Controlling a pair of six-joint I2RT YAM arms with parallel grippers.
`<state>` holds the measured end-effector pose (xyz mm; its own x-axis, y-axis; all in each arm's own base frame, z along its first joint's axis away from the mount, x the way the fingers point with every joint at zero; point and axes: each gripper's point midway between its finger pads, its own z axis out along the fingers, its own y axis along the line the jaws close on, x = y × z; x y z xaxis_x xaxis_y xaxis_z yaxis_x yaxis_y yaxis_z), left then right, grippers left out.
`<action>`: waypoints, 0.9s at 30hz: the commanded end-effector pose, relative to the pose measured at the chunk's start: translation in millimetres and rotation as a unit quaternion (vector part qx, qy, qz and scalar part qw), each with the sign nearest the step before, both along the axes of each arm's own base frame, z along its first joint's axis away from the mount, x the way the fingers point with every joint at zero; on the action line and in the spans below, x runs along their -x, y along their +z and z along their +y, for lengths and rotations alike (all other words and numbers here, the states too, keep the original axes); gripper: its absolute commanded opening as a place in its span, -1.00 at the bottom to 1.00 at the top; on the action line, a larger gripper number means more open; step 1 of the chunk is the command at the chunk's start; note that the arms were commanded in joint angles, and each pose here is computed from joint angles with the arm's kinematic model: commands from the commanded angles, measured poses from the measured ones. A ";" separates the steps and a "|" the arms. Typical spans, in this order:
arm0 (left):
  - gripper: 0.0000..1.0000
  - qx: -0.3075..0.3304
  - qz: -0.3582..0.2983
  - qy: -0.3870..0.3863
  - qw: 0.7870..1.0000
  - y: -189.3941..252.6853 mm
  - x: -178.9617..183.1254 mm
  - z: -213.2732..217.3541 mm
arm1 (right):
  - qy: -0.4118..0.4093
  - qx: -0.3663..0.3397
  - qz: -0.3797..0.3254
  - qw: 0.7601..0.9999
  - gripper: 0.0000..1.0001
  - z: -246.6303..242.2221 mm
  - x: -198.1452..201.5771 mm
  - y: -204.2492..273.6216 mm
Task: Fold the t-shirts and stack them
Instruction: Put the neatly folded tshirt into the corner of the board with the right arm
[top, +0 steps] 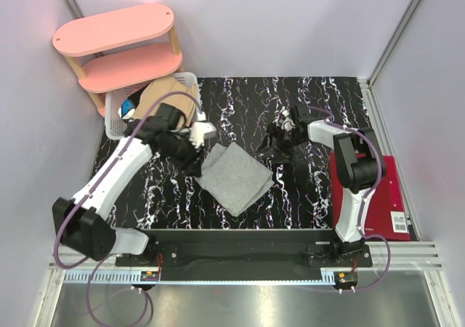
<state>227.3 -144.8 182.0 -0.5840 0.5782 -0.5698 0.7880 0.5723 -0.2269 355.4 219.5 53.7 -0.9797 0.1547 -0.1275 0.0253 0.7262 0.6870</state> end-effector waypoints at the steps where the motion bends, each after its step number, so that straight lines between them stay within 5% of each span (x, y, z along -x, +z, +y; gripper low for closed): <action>1: 0.01 -0.026 0.037 -0.054 0.998 -14.7 11.5 -45.3 | 0.024 -0.003 0.023 0.999 0.79 11.4 -3.6 -28.8; 11: -0.03 -0.088 0.103 -0.107 0.985 -87.6 1.0 -94.6 | 0.047 -0.098 0.077 0.991 0.67 32.9 10.5 -51.8; 27: -0.07 -0.148 0.045 -0.125 0.980 -151.8 7.2 -71.3 | 0.115 -0.065 0.101 0.986 0.60 65.8 87.4 -62.1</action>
<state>208.8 -211.8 27.0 -0.4903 0.8376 -0.2408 0.8659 0.4366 -0.2442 289.3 296.0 36.3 -0.9954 -0.0811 0.0509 0.0042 0.4934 0.8698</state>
